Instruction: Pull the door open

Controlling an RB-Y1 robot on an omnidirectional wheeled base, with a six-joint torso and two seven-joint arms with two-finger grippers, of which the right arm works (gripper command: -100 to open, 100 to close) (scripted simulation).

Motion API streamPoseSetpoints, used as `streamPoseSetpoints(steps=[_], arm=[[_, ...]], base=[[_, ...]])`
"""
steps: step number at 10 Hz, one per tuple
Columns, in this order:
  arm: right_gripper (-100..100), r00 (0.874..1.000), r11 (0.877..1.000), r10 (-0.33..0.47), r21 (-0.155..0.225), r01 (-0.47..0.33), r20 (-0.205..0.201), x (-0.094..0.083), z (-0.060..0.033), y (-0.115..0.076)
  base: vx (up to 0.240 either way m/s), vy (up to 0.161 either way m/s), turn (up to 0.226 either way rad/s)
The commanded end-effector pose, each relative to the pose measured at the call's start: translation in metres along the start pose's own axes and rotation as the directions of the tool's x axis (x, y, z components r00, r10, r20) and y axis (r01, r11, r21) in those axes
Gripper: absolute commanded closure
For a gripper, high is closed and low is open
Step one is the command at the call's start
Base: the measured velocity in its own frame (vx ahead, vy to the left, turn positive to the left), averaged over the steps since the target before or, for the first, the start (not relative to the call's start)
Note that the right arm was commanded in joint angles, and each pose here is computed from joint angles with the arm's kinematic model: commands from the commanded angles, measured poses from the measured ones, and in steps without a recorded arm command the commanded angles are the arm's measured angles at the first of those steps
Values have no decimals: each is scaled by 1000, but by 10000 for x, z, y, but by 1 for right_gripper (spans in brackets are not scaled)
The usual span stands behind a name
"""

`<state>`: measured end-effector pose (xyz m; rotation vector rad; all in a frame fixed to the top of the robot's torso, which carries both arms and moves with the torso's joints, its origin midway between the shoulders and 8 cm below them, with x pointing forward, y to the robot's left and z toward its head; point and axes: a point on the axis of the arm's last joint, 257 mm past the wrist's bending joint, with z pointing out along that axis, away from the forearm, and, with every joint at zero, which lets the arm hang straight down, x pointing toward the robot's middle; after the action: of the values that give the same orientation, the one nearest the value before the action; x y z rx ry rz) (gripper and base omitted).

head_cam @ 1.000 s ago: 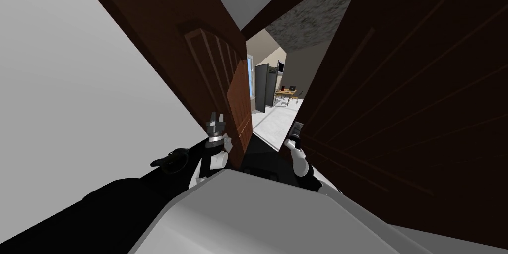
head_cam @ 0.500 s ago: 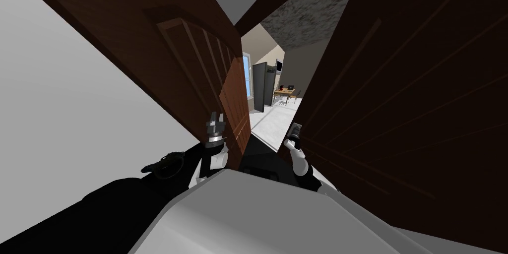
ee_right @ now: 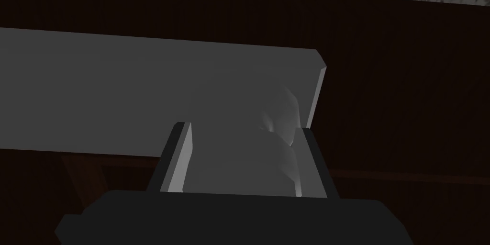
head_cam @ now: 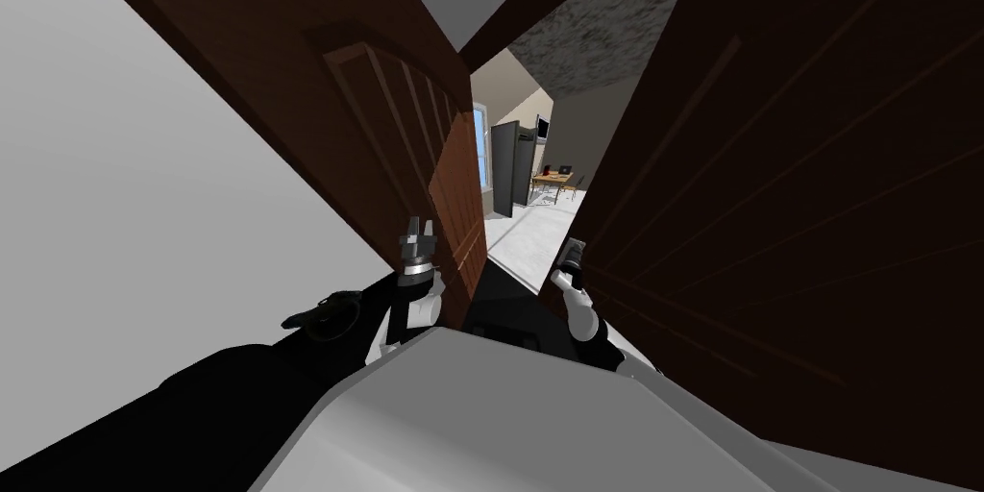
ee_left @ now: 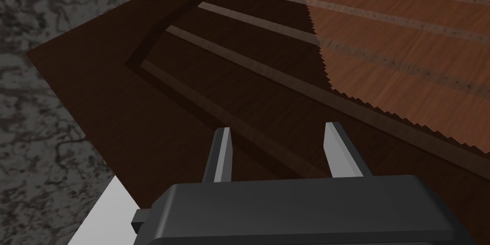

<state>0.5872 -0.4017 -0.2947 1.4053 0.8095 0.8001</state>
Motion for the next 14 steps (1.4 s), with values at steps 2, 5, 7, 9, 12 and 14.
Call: streamPoseSetpoints(steps=[2, 5, 7, 9, 12, 14], arm=[[100, 1000, 1000, -2, -7, 2, -11, -83, 55, 23], [100, 1000, 1000, -3, -16, 3, -26, -202, 129, 57], [100, 1000, 1000, -3, -18, 2, -31, -230, 146, 62], [100, 999, 1000, -2, -19, 1, -42, -281, 176, 68], [100, 998, 1000, 0, -18, -1, -61, -347, 211, 63], [-100, 999, 1000, 1, -12, -2, -48, -373, 200, 37]], base=[[-156, 68, 207], [-143, 96, 116], [-69, 54, 51], [-65, 36, 63], [-63, 31, 77], [-167, 56, -61]])
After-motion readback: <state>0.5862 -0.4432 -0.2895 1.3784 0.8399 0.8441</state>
